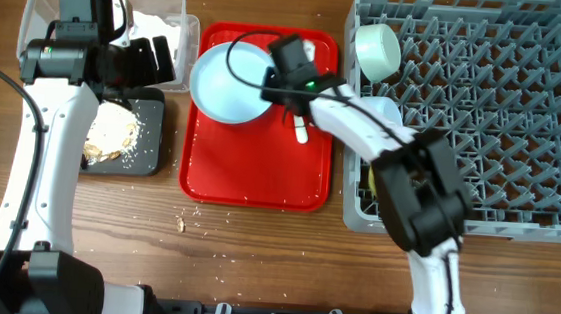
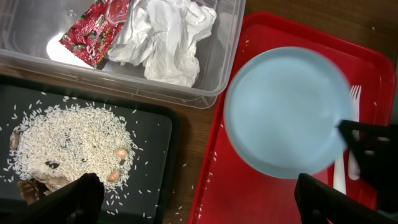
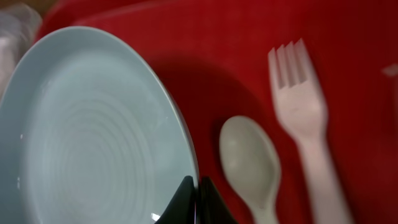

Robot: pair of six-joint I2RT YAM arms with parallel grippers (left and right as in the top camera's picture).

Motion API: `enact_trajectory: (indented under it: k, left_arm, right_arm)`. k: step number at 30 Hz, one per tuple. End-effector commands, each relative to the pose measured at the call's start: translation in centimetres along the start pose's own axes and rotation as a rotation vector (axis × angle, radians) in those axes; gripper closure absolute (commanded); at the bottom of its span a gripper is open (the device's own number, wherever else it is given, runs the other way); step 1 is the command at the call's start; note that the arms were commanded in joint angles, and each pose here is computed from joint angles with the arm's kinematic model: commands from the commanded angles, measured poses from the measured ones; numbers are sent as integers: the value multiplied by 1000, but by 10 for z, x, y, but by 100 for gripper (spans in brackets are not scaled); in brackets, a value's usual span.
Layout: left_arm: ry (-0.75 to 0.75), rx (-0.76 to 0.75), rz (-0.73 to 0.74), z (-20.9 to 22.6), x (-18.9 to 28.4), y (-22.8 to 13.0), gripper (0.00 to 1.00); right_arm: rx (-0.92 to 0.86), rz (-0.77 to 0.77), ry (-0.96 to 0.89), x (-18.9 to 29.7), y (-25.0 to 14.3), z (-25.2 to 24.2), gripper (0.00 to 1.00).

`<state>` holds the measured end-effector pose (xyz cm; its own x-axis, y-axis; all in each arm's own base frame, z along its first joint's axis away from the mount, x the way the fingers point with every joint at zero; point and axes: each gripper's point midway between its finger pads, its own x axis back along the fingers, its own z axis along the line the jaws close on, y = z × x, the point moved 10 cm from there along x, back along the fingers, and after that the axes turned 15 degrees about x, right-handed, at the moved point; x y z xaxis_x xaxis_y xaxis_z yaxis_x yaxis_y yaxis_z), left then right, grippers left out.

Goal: Sort waste into correct bins and load items into the dishwasher rack
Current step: 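Grasp the light-blue plate with right gripper and stand it in the rack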

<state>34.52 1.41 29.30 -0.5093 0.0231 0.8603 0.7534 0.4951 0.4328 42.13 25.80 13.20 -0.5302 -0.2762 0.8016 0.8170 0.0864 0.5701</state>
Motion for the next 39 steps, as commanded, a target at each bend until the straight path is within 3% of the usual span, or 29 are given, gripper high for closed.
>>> enact_trajectory:
  k: [1, 6, 8, 10, 18, 28, 30, 31, 32, 33, 39]
  left_arm:
    - [9, 5, -7, 1, -1, 2, 0]
    - [9, 5, -7, 1, -1, 2, 0]
    - [9, 5, -7, 1, -1, 2, 0]
    - [9, 5, -7, 1, -1, 2, 0]
    - [9, 5, -7, 1, -1, 2, 0]
    - [9, 5, -7, 1, -1, 2, 0]
    - [9, 5, -7, 1, -1, 2, 0]
    - [9, 5, -7, 1, -1, 2, 0]
    - [9, 5, -7, 1, -1, 2, 0]
    - [9, 5, -7, 1, -1, 2, 0]
    - [9, 5, -7, 1, -1, 2, 0]
  right_arm:
    - [132, -259, -105, 112, 66, -29, 96]
    - [331, -479, -458, 253, 96, -84, 96]
    - [457, -434, -698, 301, 91, -113, 96]
    - [583, -280, -869, 316, 82, -137, 96]
    - [821, 189, -1046, 271, 67, -180, 96]
    - [903, 327, -996, 169, 69, -198, 96]
    - [898, 251, -895, 159, 71, -194, 57]
    - [882, 212, -855, 158, 72, -191, 23]
    - [841, 163, -827, 160, 73, -189, 8]
    - [801, 122, -810, 163, 75, -187, 0]
    - [592, -103, -580, 221, 74, -161, 0]
